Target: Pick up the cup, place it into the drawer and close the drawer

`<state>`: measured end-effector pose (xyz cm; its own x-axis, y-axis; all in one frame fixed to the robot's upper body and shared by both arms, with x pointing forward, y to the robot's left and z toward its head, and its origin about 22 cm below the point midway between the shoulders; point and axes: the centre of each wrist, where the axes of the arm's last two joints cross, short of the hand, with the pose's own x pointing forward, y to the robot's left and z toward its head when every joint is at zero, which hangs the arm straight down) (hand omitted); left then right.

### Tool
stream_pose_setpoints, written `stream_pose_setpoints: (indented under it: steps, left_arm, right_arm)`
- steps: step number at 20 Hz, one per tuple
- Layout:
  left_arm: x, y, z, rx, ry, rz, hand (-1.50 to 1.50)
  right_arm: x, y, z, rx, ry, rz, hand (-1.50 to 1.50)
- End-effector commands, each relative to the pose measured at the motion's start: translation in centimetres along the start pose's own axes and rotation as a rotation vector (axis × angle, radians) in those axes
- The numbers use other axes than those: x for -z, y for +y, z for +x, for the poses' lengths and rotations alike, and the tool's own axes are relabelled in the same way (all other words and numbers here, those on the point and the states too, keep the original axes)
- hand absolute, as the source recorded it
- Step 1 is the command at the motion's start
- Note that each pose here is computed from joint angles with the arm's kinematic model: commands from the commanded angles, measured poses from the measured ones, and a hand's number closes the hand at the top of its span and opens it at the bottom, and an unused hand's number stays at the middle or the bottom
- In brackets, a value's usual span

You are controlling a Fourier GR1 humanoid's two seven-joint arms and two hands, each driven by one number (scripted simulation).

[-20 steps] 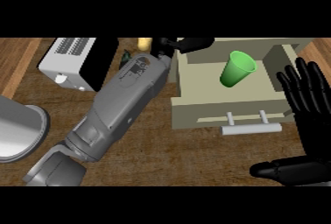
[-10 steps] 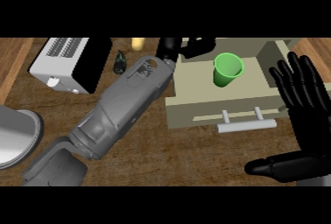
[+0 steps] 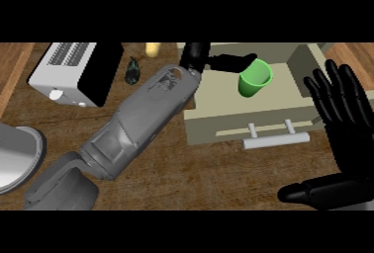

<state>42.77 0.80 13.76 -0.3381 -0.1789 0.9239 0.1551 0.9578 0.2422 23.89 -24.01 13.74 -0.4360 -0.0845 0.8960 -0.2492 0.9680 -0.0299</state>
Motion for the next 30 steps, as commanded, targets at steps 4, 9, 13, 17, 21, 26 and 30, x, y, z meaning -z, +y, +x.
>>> stream_pose_setpoints:
  steps: [4,9,13,17,21,26,30]
  left_arm:
    - [0.3,-0.3,1.4,-0.174,-0.069,-0.025,-1.5]
    - [0.5,0.4,1.1,-0.277,-0.137,-0.006,-1.5]
    - [0.3,-0.6,3.2,-0.342,-0.109,-0.011,-1.5]
    - [-0.1,2.4,2.9,-0.376,-0.123,0.049,-1.5]
    - [-1.0,5.9,0.7,-0.425,-0.109,0.125,-1.5]
    - [-4.9,8.6,-1.7,-0.411,-0.059,0.169,-1.5]
    - [-8.0,12.8,-3.1,-0.424,-0.071,0.195,-1.5]
  right_arm:
    - [0.1,-0.4,-0.1,0.071,-0.023,0.01,-1.5]
    - [-0.7,-0.9,1.4,0.079,0.012,0.026,-1.5]
    - [-1.2,-2.8,0.8,0.086,-0.001,0.029,1.5]
    - [-2.8,-2.8,2.0,-0.021,0.042,0.107,1.5]
    - [-1.6,-2.1,2.9,-0.19,0.05,0.195,1.5]
    - [-2.7,-1.7,2.5,-0.275,0.108,0.215,1.5]
    - [-3.1,-2.9,1.4,-0.337,0.164,0.233,1.5]
